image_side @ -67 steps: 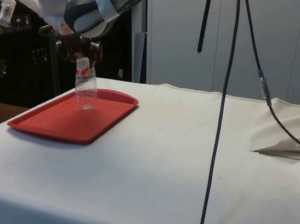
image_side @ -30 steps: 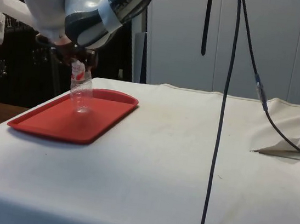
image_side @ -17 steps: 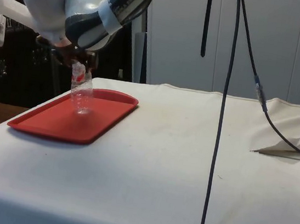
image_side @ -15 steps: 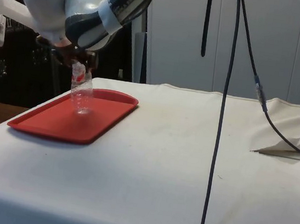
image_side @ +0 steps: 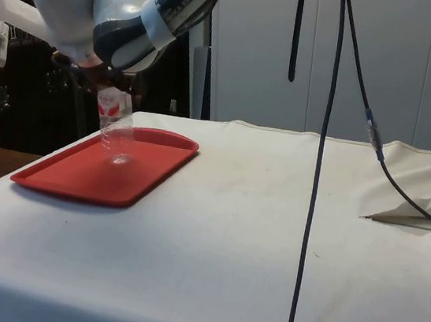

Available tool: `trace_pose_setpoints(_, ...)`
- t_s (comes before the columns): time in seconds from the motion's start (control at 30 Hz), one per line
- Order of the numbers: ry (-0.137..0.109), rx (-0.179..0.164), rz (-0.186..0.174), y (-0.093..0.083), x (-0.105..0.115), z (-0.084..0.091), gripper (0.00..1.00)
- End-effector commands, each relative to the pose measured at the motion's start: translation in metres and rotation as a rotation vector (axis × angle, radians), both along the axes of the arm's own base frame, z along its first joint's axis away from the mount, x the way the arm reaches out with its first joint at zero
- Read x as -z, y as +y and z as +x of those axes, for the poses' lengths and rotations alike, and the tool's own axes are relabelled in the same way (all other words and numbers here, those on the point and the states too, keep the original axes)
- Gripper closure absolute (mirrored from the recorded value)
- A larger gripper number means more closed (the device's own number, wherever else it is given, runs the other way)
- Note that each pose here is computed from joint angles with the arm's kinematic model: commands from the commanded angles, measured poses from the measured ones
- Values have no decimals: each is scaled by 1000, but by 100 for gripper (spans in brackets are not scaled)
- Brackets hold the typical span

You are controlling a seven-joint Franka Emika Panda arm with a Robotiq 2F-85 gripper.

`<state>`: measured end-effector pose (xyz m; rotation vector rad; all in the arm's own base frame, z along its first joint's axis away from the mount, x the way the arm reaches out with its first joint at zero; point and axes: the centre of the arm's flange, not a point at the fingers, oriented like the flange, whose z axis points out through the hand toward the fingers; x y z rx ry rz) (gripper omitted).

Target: Place the bottle upright on the tray.

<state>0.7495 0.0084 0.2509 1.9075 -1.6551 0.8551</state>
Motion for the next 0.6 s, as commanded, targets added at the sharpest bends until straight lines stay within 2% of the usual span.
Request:
trace_pose_setpoints(0.0,-1,-2,2,0,1,0,6)
trace_pose_setpoints(0.07,-1,-2,2,0,1,0,0)
trace_pose_setpoints(0.57,4,2,-3,0,0,0,0)
